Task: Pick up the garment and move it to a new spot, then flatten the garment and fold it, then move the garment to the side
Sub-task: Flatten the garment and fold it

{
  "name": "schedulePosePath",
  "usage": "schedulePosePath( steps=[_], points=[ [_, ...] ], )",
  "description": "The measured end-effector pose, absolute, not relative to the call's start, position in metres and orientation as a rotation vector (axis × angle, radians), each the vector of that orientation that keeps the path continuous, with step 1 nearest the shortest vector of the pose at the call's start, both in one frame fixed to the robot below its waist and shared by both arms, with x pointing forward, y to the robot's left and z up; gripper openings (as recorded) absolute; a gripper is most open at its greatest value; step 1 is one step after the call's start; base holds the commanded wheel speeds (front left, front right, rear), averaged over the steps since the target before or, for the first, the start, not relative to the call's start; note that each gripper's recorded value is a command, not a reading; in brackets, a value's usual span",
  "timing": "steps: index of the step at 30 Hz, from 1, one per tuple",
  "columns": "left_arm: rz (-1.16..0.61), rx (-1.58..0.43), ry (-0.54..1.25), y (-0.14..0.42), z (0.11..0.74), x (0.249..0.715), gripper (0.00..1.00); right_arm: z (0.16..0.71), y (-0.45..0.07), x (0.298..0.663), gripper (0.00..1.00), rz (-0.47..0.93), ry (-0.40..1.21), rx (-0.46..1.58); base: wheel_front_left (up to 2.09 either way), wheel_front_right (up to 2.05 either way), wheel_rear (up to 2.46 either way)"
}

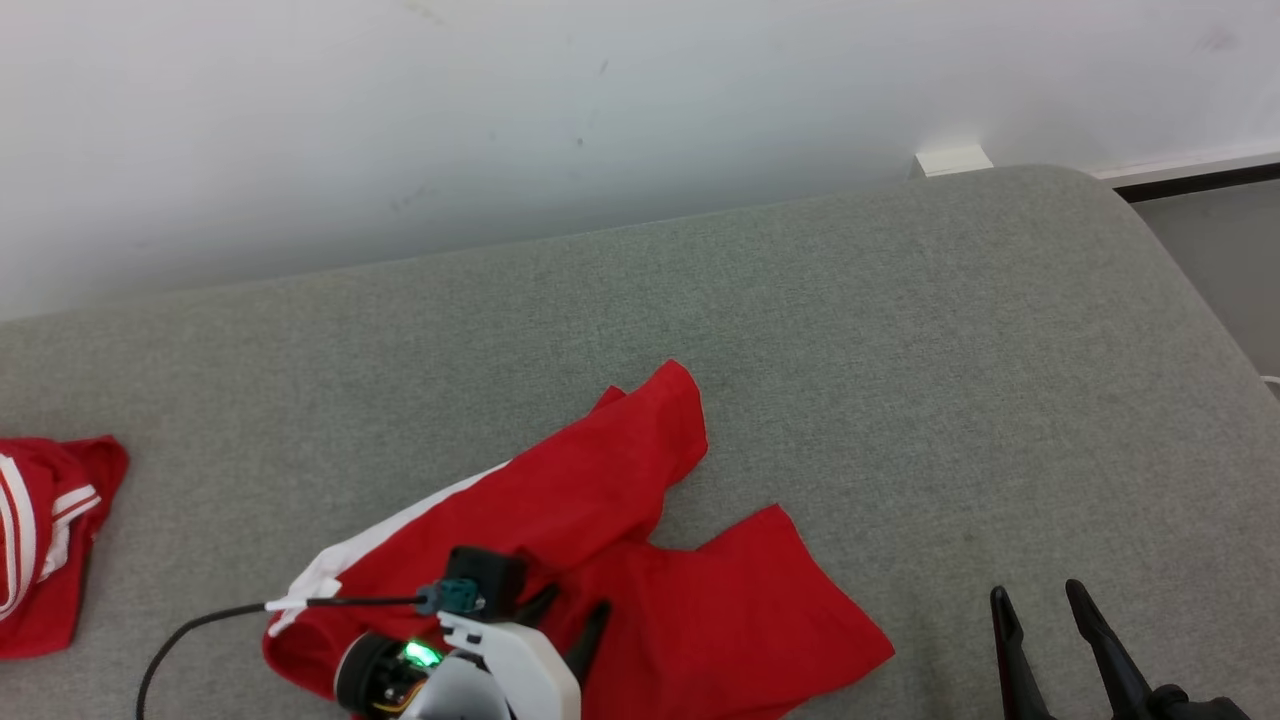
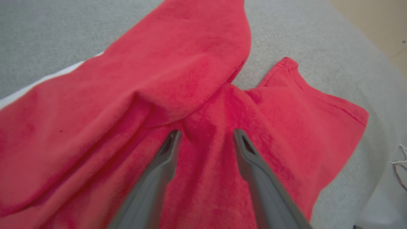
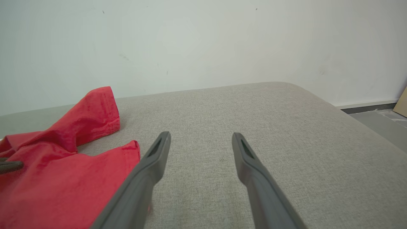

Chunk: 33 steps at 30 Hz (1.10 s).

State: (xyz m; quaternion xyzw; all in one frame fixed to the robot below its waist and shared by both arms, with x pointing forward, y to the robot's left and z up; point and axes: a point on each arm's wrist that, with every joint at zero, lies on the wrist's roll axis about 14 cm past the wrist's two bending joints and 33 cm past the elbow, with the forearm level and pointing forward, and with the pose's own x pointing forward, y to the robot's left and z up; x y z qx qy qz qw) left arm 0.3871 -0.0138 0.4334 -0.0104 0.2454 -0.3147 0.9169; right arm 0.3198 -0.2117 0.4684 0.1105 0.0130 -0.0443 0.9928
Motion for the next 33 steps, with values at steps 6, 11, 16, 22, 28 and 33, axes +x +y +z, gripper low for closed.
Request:
schedulePosePath(
  steps=[6, 11, 16, 22, 28, 33],
  points=[
    [-0.648, 0.012, 0.511, -0.018, 0.427, 0.391, 0.00, 0.471, -0.213, 0.321, 1.00, -0.093, 0.018, 0.220, 0.00, 0.00, 0.00],
    [-0.598, -0.019, 0.448, -0.016, 0.434, 0.409, 0.00, 0.471, -0.213, 0.321, 1.00, -0.093, 0.019, 0.220, 0.00, 0.00, 0.00],
    [-0.499, -0.042, 0.382, -0.003, 0.440, 0.430, 0.00, 0.470, -0.214, 0.321, 1.00, -0.095, 0.020, 0.220, 0.00, 0.00, 0.00],
    [-0.429, -0.038, 0.378, 0.009, 0.433, 0.439, 0.00, 0.470, -0.213, 0.320, 1.00, -0.092, 0.020, 0.217, 0.00, 0.00, 0.00],
    [-0.370, -0.030, 0.315, 0.018, 0.436, 0.450, 0.00, 0.471, -0.211, 0.319, 1.00, -0.084, 0.019, 0.216, 0.00, 0.00, 0.00],
    [-0.377, 0.011, 0.340, 0.018, 0.423, 0.445, 0.86, 0.470, -0.210, 0.318, 1.00, -0.078, 0.020, 0.215, 0.00, 0.00, 0.00]
  ],
)
